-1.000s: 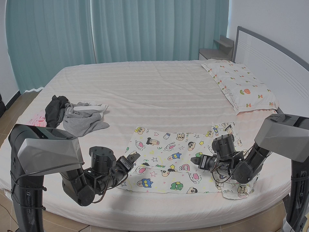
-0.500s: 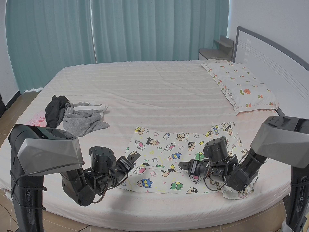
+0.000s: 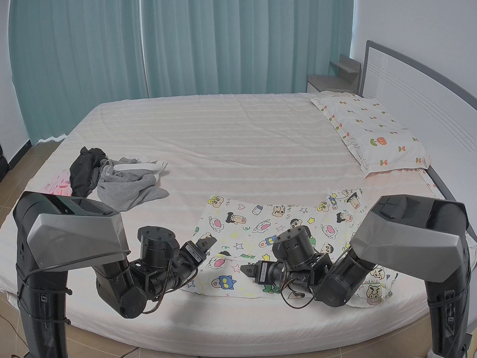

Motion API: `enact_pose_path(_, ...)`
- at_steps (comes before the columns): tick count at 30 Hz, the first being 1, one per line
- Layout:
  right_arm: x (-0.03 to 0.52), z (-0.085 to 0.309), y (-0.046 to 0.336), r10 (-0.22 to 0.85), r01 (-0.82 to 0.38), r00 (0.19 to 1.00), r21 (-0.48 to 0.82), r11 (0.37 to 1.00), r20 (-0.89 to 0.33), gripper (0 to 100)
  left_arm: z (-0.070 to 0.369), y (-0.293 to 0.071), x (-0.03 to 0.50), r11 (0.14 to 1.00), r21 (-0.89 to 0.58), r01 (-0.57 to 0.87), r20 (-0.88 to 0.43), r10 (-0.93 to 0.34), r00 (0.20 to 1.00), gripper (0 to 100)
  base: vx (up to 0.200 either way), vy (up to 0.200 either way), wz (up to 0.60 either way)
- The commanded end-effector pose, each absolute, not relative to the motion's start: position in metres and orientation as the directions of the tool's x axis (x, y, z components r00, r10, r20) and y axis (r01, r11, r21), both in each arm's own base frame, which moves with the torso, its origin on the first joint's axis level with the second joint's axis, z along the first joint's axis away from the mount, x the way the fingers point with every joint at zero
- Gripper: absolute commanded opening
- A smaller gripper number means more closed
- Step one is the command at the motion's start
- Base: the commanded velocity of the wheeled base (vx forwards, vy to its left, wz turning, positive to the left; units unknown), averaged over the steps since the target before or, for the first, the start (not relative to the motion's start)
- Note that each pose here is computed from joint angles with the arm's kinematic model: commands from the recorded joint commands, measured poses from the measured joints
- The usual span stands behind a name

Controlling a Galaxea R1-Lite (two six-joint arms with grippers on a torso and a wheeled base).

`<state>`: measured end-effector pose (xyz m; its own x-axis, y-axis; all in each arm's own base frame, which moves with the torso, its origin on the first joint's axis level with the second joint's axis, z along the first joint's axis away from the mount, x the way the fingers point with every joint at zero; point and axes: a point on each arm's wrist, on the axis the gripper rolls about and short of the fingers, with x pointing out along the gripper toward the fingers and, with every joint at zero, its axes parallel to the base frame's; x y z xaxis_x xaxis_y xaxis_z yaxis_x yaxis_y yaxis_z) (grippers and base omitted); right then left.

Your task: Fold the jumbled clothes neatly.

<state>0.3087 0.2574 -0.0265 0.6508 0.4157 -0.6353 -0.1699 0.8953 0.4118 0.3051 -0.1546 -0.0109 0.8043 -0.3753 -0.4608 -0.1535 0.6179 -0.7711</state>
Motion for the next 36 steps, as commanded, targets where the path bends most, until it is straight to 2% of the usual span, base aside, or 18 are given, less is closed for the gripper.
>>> enact_pose_path(1, 0.316, -0.039, 0.261, 0.408, -0.161, 0.65, 0.408, 0.899, -0.641, 100, -0.011, -0.155, 0.305, 0.617, -0.772, -0.152, -0.459, -0.376, 0.805, 100, 0.0, 0.0, 0.0)
enact_pose_path(8, 0.337, -0.026, 0.261, 0.41, -0.097, 0.712, 0.497, 0.862, -0.571, 100, -0.011, -0.155, 0.305, 0.617, -0.772, -0.152, -0.459, -0.376, 0.805, 100, 0.0, 0.0, 0.0)
enact_pose_path(13, 0.341, 0.013, 0.25, 0.397, -0.082, 0.813, 0.59, 0.803, -0.427, 100, -0.01, -0.155, 0.306, 0.616, -0.773, -0.151, -0.456, -0.375, 0.807, 100, 0.0, 0.0, 0.0)
enact_pose_path(17, 0.33, 0.05, 0.224, 0.382, -0.088, 0.852, 0.622, 0.778, -0.357, 100, -0.009, -0.154, 0.308, 0.624, -0.768, -0.143, -0.449, -0.366, 0.815, 100, 0.0, 0.0, 0.0)
enact_pose_path(18, 0.322, 0.068, 0.201, 0.357, -0.071, 0.87, 0.631, 0.773, -0.339, 100, -0.005, -0.154, 0.308, 0.632, -0.764, -0.13, -0.442, -0.366, 0.819, 100, 0.0, 0.0, 0.0)
enact_pose_path(21, 0.307, 0.085, 0.156, 0.3, -0.013, 0.887, 0.632, 0.775, -0.35, 100, 0.009, -0.156, 0.304, 0.671, -0.738, -0.068, -0.422, -0.381, 0.823, 100, 0.0, 0.0, 0.0)
enact_pose_path(25, 0.273, 0.082, 0.099, 0.267, 0.076, 0.862, 0.631, 0.772, -0.43, 100, 0.018, -0.165, 0.304, 0.734, -0.678, -0.023, -0.458, -0.398, 0.795, 100, 0.0, 0.0, 0.0)
enact_pose_path(26, 0.272, 0.081, 0.097, 0.265, 0.08, 0.861, 0.631, 0.772, -0.434, 100, 0.018, -0.165, 0.304, 0.737, -0.676, -0.025, -0.462, -0.397, 0.793, 100, 0.0, 0.0, 0.0)
enact_pose_path(28, 0.251, 0.071, 0.069, 0.263, 0.127, 0.838, 0.639, 0.758, -0.478, 100, 0.017, -0.176, 0.312, 0.772, -0.634, -0.032, -0.523, -0.399, 0.753, 100, 0.0, 0.0, 0.0)
enact_pose_path(33, 0.241, 0.06, 0.044, 0.276, 0.12, 0.854, 0.683, 0.72, -0.441, 100, 0.005, -0.188, 0.336, 0.838, -0.544, -0.03, -0.614, -0.374, 0.695, 100, 0.0, 0.0, 0.0)
enact_pose_path(36, 0.235, 0.059, 0.038, 0.275, 0.104, 0.868, 0.695, 0.711, -0.412, 100, 0.003, -0.173, 0.348, 0.892, -0.451, -0.003, -0.654, -0.328, 0.681, 100, 0.0, 0.0, 0.0)
